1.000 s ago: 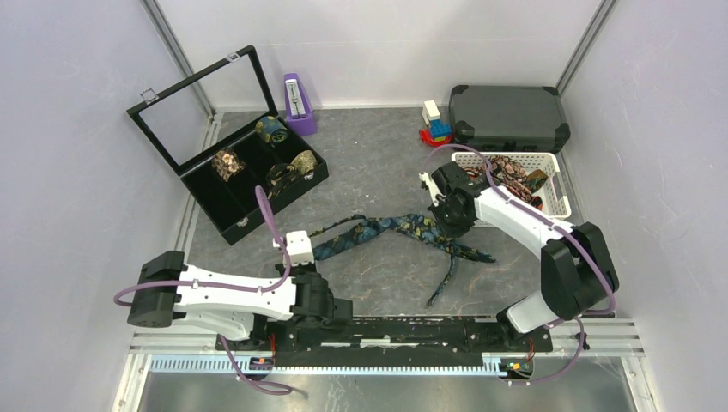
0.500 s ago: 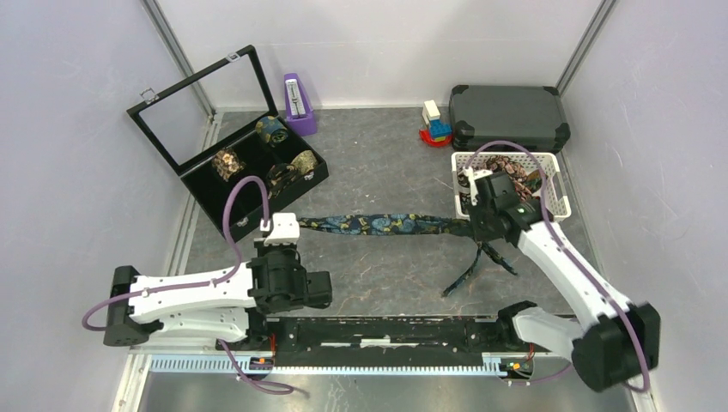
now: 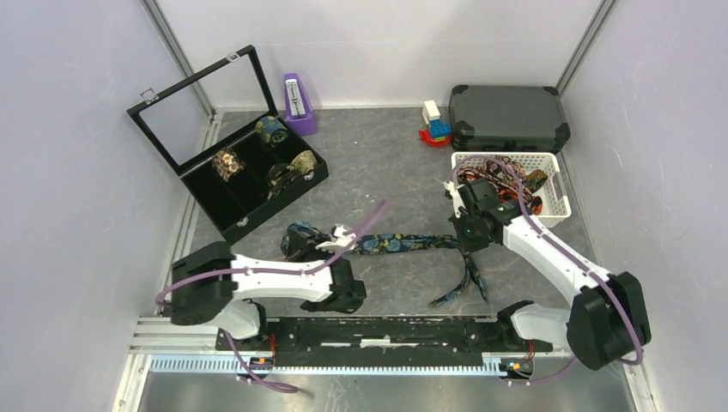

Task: Roll the ties
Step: Flatten out the tie at the center of the board.

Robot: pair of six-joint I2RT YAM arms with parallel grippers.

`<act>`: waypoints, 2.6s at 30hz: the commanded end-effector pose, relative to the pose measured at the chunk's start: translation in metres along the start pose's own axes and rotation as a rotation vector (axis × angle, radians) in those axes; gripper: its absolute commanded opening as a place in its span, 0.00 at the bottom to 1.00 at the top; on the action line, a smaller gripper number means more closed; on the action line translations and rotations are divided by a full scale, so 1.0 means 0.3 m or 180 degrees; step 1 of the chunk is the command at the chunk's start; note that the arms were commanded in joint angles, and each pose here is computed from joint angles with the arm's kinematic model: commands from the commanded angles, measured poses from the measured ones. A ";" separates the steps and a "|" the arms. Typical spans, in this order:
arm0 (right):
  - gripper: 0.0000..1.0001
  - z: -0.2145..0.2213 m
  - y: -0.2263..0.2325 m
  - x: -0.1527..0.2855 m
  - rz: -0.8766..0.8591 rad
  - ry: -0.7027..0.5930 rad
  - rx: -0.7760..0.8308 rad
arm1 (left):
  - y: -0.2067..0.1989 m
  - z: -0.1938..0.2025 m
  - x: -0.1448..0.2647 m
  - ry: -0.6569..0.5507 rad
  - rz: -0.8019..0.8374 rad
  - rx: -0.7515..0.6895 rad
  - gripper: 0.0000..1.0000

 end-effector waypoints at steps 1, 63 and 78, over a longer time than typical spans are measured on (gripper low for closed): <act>0.00 -0.004 0.021 -0.037 -0.0005 0.0153 0.0114 | -0.008 -0.067 -0.021 -0.0670 -0.0218 -0.0599 0.07; 0.63 0.311 0.205 -0.072 0.0293 -0.1275 -0.0939 | -0.399 -0.219 -0.028 0.0903 0.2711 0.2099 0.82; 0.64 0.080 0.048 -0.085 0.0929 -0.1545 -0.1112 | -0.470 -0.088 -0.160 0.1272 0.2555 0.1988 0.82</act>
Point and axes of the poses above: each gripper's point midway between its finger pads, its own x axis back along the fingers, its own y axis along the line the jaws close on, z = x × y, the point moved 9 cm from there along x, back along the fingers, and after that the axes turned 8 degrees about -x, right-handed, at the moved point
